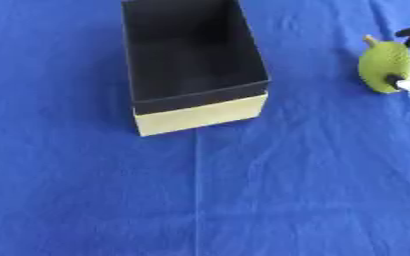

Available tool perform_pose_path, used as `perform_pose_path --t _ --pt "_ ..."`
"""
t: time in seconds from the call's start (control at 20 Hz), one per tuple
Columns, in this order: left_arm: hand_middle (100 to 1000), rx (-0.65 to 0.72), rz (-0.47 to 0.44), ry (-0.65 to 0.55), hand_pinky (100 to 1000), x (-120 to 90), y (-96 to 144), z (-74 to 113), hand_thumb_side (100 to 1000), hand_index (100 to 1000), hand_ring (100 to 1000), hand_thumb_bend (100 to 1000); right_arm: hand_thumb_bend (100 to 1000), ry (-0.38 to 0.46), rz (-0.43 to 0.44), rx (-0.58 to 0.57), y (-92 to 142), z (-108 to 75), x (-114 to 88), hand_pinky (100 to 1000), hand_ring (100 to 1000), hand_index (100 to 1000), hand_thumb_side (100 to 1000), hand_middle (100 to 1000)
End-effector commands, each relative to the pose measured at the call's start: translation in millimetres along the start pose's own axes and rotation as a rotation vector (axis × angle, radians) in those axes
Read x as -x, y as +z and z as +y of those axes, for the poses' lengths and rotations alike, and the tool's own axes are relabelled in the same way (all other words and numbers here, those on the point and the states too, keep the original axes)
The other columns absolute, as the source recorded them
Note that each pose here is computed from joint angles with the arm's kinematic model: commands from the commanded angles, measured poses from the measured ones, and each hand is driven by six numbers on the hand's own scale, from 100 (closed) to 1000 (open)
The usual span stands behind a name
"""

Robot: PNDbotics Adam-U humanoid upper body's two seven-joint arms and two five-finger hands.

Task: Pick up objects on the table and place them in the box.

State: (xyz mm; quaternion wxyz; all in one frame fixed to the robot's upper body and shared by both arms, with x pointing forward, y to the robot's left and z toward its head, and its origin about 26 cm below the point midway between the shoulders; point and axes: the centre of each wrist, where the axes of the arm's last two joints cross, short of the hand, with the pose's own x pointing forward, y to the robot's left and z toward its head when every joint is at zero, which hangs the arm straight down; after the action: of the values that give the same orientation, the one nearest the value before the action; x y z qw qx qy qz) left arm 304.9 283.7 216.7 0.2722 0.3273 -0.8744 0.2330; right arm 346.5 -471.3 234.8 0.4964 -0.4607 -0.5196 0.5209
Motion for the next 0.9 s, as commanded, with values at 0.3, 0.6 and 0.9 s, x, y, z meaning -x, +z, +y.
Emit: perform_pose_path --t 0.3,0.6,0.9 --pt "617 0.001 -0.016 0.02 493 -6 -4 -1.1 756 666 647 909 443 0.005 -0.017 0.029 0 -9.4 -1 839 810 816 106 650" --pt "617 0.0 -0.017 0.021 493 -6 -4 -1.1 755 666 647 908 309 -0.08 -0.016 0.023 -1 -4.7 -2 815 751 783 100 614" --pt "617 -0.001 -0.018 0.023 494 -6 -4 -1.4 757 666 647 905 116 -0.129 -0.069 0.057 1 -9.4 -9 780 691 722 181 529"
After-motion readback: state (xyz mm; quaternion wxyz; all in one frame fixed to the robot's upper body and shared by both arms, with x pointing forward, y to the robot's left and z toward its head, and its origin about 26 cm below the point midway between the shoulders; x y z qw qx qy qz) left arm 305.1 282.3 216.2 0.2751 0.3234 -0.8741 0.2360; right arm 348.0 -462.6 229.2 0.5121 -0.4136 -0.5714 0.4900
